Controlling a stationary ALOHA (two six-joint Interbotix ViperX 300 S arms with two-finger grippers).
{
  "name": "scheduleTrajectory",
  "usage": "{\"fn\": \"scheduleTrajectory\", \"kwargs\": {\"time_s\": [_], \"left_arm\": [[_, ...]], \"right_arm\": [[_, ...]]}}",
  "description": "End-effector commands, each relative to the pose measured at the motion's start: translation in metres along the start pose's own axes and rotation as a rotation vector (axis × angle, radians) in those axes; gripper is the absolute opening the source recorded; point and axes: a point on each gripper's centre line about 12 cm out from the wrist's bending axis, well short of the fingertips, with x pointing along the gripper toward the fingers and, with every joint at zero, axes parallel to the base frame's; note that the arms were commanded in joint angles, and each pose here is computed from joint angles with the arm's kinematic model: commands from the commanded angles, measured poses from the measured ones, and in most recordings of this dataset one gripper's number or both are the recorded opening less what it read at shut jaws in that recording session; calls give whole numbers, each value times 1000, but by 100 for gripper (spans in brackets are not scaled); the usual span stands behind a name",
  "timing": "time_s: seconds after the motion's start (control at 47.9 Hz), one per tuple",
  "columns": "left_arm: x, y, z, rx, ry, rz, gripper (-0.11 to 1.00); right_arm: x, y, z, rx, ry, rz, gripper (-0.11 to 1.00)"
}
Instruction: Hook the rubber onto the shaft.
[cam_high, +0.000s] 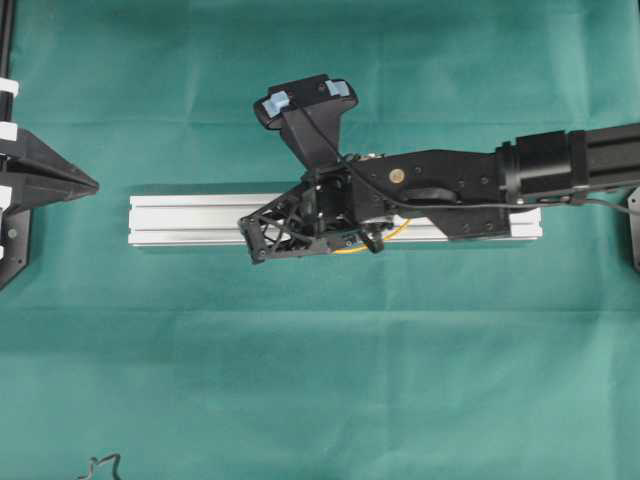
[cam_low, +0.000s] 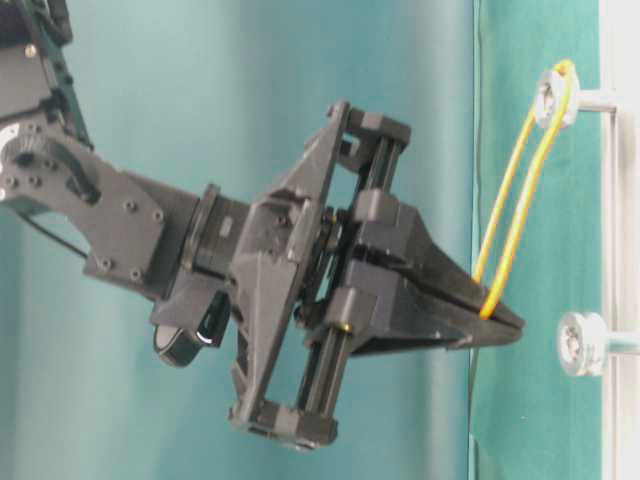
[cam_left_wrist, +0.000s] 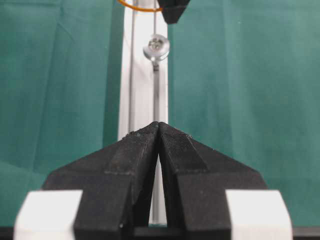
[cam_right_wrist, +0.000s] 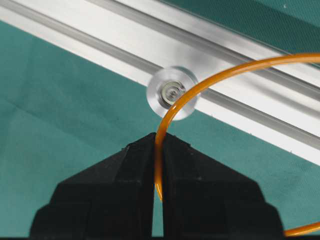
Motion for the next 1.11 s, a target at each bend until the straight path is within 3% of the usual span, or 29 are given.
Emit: {"fn": "scheduleTrajectory", "kwargs": {"time_s": [0.0, 0.334, 1.087], "left_arm": [[-2, 1, 8, 2, -19, 4, 2], [-2, 0, 8, 2, -19, 2, 2], [-2, 1, 8, 1, -19, 4, 2]], "right_arm": [[-16, 10, 3, 6, -12, 30, 5], [-12, 9, 4, 46, -13, 20, 5], [3, 28, 8, 54, -17, 36, 5]]}}
